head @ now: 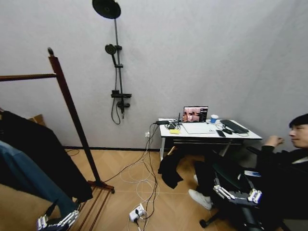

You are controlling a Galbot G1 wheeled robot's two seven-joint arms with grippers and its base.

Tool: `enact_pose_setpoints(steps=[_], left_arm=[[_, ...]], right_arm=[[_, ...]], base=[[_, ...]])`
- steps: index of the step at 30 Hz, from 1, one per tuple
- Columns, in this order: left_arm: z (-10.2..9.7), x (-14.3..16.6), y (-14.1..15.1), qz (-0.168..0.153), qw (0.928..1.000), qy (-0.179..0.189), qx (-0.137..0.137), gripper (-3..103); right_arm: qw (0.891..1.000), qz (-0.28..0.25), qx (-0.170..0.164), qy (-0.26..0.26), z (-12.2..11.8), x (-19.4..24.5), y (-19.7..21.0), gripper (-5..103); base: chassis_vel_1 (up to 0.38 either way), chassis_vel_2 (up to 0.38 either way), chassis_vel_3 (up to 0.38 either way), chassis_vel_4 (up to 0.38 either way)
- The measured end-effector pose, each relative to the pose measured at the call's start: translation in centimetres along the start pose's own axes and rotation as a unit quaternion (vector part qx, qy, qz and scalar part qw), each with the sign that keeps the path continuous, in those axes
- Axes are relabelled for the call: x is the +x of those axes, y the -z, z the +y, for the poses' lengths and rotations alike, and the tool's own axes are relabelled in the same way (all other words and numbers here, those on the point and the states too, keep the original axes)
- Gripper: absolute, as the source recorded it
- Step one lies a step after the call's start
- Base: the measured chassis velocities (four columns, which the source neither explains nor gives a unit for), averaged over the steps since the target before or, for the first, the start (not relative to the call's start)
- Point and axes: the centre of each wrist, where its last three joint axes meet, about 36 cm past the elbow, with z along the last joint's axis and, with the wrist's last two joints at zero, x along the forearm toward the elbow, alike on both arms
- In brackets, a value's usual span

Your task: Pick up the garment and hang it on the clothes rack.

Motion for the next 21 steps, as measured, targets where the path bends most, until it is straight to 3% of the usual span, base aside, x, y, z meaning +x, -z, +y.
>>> enact_pose_setpoints(steps=[21], left_arm=[[0.00, 0.00, 0.00, 0.000, 1.0000, 0.000, 0.000, 100]], right_arm=[[1.000, 0.000, 0.000, 0.000, 0.00, 0.00, 0.00, 100]], base=[[0.077, -0.078, -0.080, 0.083]])
